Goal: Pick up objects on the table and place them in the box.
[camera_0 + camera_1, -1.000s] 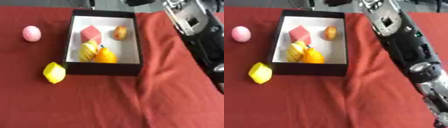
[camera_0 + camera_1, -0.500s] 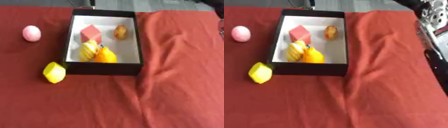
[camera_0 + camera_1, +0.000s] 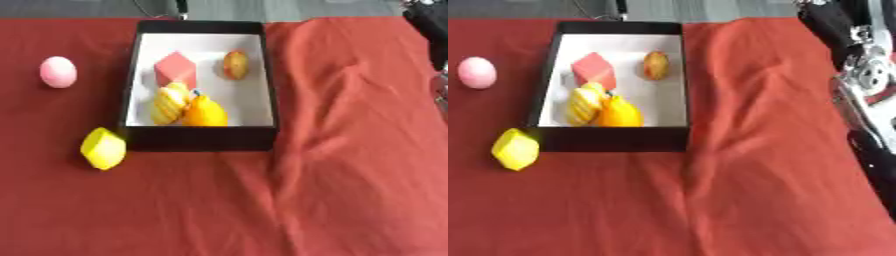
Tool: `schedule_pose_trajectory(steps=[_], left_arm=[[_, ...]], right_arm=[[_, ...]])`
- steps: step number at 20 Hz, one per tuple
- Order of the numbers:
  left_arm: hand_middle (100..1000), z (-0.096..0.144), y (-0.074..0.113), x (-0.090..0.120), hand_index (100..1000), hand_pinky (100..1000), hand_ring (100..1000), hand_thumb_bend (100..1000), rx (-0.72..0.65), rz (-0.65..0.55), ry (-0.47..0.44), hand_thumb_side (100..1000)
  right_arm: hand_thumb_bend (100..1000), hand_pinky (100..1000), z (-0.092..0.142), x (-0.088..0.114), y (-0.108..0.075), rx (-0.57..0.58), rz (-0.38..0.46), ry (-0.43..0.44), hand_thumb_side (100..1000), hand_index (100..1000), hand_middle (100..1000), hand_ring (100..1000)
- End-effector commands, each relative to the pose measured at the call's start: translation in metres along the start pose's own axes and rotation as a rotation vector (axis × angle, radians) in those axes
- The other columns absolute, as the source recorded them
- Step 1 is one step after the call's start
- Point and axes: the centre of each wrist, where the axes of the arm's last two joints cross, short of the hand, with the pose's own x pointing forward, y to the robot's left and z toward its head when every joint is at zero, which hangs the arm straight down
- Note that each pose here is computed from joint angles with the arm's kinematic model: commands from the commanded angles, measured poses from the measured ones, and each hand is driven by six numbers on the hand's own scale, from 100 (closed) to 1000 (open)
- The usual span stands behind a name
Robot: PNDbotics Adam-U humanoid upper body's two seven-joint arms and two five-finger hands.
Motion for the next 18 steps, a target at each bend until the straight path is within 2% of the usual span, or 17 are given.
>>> schedule_pose_trajectory(steps=[1,5,8,13,16,18], left_arm=[[882,-0.014,0.008,0.027,821,656,840,282,-0.08,-0.086,-0.09,804],[897,-0.034,0.019,0.061,850,684,851,311,-0.235,-0.336,-0.161,753],[889,-0.057,0.031,0.077,861,711,855,370,-0.356,-0.572,-0.144,729],[902,-0.095,0.058,0.077,879,784,881,502,-0.59,-0.879,0.032,670],[899,-0.117,0.07,0.064,872,796,886,562,-0.666,-0.953,0.16,618],[893,-0.129,0.071,0.052,854,804,892,587,-0.696,-0.962,0.211,583]], right_arm=[[100,947,-0.002,0.002,-0.007,-0.018,0.012,-0.031,212,881,780,776],[100,945,-0.001,0.003,-0.011,-0.027,0.033,-0.037,203,877,776,772],[100,944,0.001,0.003,-0.013,-0.03,0.045,-0.032,203,875,774,769],[100,943,0.002,0.003,-0.012,-0.02,0.055,-0.014,200,871,770,765],[100,943,0.001,0.003,-0.011,-0.012,0.058,-0.007,197,868,769,764],[100,943,0.001,0.002,-0.011,-0.01,0.057,0.0,200,867,767,762]])
